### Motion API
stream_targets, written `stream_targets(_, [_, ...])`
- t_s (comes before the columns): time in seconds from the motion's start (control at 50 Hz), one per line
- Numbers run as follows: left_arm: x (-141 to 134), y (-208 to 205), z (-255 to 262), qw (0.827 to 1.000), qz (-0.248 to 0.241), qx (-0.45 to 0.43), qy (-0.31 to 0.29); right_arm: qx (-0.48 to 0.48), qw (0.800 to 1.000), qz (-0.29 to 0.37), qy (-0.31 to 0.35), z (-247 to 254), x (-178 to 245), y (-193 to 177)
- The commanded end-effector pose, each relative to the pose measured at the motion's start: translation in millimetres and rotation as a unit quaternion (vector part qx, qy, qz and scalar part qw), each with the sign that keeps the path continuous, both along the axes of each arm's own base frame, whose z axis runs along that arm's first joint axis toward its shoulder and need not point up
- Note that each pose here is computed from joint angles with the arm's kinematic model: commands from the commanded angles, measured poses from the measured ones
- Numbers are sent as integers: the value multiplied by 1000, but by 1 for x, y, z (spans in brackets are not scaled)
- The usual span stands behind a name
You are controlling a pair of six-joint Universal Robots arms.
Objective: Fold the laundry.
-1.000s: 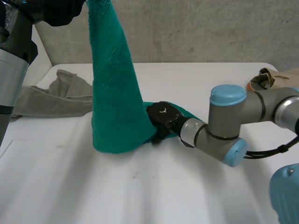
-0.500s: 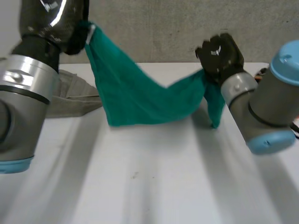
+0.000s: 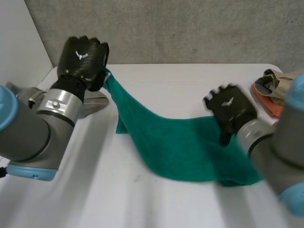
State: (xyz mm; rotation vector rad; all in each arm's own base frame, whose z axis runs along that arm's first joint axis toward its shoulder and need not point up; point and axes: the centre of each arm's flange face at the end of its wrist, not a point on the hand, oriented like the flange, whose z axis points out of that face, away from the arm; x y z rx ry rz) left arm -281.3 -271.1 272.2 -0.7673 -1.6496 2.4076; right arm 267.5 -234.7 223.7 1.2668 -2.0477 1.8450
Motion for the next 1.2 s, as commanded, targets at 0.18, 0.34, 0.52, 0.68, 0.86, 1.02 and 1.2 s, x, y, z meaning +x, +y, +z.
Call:
stream_targets(0.18, [7, 23, 43, 998, -7, -53, 25, 136, 989, -20, -60, 0, -37, -65])
stream_targets(0.34, [7, 33, 55, 997, -13, -68, 33, 188, 980, -32, -52, -29, -36, -83])
stream_targets(0.52, [8, 38, 63, 996, -16, -79, 38, 171, 981, -56, -76, -25, -51, -100])
stream_targets(0.68, [5, 49, 72, 994, -30, -91, 44, 136, 987, -6, -90, -35, -33, -123])
stream_targets(0.86, [5, 65, 91, 990, -43, -121, 58, 138, 973, 130, -131, -71, 2, -141])
stream_targets(1.02, [5, 65, 93, 989, -44, -124, 60, 160, 963, 172, -130, -106, 31, -142])
stream_targets(1.2, [-4, 41, 94, 988, -36, -136, 60, -67, 986, 12, -150, -50, 22, -214])
